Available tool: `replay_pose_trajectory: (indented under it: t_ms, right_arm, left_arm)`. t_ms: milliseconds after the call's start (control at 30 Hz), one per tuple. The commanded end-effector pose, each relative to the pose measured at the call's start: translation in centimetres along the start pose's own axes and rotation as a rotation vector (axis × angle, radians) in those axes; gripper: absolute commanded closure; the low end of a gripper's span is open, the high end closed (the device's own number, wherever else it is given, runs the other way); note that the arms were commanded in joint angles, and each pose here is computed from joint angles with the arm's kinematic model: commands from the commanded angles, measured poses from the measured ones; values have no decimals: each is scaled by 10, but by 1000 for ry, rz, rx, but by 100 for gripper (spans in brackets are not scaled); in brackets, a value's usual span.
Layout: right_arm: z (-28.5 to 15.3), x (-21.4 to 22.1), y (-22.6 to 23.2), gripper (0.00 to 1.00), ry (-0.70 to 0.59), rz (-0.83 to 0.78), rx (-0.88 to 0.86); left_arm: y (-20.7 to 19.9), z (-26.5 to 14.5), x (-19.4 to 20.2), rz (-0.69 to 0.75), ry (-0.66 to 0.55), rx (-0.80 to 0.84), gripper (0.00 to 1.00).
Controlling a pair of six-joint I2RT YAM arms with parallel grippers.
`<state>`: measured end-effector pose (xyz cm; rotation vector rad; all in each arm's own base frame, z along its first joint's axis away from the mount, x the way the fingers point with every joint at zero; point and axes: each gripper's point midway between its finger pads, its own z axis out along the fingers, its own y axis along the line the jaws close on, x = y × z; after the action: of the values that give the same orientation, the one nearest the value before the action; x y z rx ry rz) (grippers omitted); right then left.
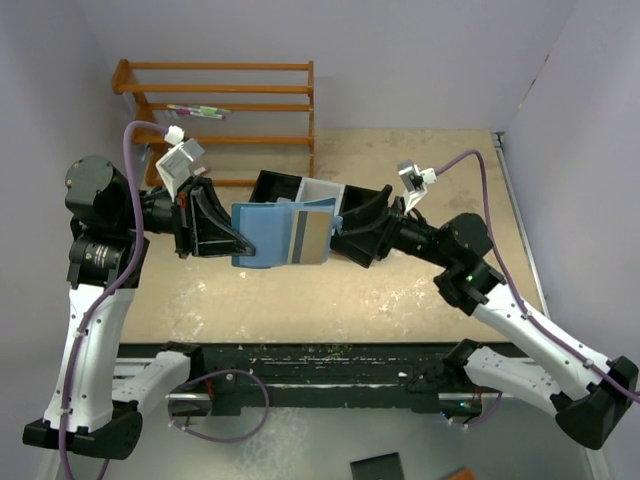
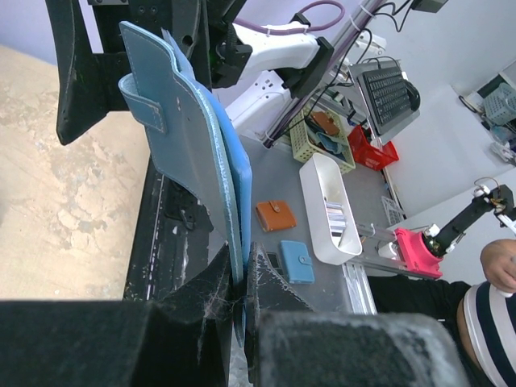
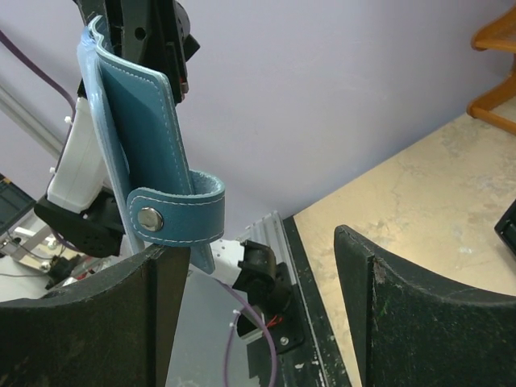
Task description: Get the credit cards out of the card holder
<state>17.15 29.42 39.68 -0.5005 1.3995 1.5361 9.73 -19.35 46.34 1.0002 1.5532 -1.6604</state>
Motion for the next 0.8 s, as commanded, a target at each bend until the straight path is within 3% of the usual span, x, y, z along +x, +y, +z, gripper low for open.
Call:
replay_pose_trajectory:
  t_ms: [0, 267, 467, 633, 767]
  right_arm:
    - [1, -21, 21, 26, -75, -33, -49]
    - [-9, -12, 34, 21, -70, -44, -86]
    - [-31, -8, 53, 16, -17, -142, -109]
    - [-35, -9, 72, 16, 8, -167, -184]
    - [-25, -16, 60, 20, -20, -146, -139]
  left_arm:
    - [-7, -1, -1, 34, 11, 15, 100]
    - [-3, -1, 0, 36, 9, 12, 100]
    - [-5, -1, -1, 48, 9, 13, 100]
    - [-6, -1, -1, 64, 9, 13, 100]
    - [-7, -1, -1, 66, 9, 13, 100]
